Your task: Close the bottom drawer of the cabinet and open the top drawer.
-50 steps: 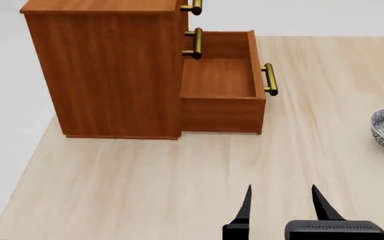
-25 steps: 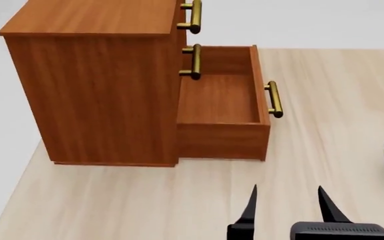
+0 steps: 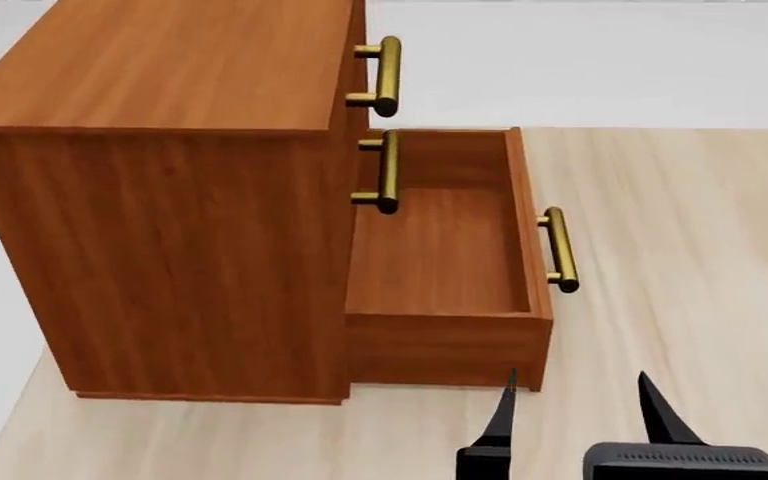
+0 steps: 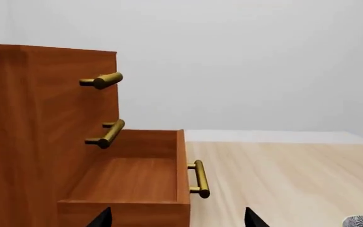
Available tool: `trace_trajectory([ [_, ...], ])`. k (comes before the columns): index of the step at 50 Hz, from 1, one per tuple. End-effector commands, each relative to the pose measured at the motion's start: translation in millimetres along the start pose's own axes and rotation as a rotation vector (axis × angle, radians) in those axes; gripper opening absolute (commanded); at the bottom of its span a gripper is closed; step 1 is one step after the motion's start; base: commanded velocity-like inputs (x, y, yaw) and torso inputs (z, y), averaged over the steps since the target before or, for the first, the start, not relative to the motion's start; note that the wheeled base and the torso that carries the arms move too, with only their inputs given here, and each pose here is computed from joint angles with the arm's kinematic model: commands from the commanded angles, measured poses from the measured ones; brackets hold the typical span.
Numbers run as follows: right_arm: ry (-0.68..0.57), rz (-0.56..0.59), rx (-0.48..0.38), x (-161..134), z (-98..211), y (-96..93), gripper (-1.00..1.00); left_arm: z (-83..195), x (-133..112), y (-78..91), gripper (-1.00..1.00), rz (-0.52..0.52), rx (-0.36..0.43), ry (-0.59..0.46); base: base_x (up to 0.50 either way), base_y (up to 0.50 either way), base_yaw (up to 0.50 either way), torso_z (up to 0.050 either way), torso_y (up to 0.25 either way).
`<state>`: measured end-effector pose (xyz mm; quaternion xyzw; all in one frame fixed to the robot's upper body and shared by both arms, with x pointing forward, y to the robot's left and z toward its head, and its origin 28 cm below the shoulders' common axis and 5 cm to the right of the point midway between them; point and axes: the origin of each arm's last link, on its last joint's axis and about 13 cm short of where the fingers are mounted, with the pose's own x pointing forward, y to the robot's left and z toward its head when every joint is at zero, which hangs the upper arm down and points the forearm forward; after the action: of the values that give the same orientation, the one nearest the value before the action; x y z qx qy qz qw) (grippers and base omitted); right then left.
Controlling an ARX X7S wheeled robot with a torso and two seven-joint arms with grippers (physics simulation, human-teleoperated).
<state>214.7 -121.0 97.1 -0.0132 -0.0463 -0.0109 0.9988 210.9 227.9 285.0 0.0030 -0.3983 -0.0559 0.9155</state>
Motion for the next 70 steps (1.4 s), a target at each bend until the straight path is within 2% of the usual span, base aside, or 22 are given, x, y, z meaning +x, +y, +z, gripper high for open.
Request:
trace_trajectory([
  [1,-0.001,0.003,0.001,0.6,0.7,0.1,1.00,1.4,1.2,0.0,1.00,0.001,-0.001,-0.006,0.30,0.00,0.00,0.000,0.000],
  [32,0.007,-0.003,0.015,-0.7,-1.6,-1.1,1.00,2.2,1.6,0.0,1.00,0.002,-0.003,-0.019,0.29,0.00,0.00,0.000,0.000],
  [49,0.000,-0.003,0.018,-2.4,-0.8,-1.6,1.00,4.5,2.4,-1.0,1.00,0.004,-0.001,-0.018,0.00,0.00,0.00,0.000,0.000],
  [70,-0.003,-0.004,0.024,-3.7,-0.7,-1.7,1.00,5.8,3.5,-1.2,1.00,0.005,-0.005,-0.016,0.00,0.00,0.00,0.000,-0.186],
])
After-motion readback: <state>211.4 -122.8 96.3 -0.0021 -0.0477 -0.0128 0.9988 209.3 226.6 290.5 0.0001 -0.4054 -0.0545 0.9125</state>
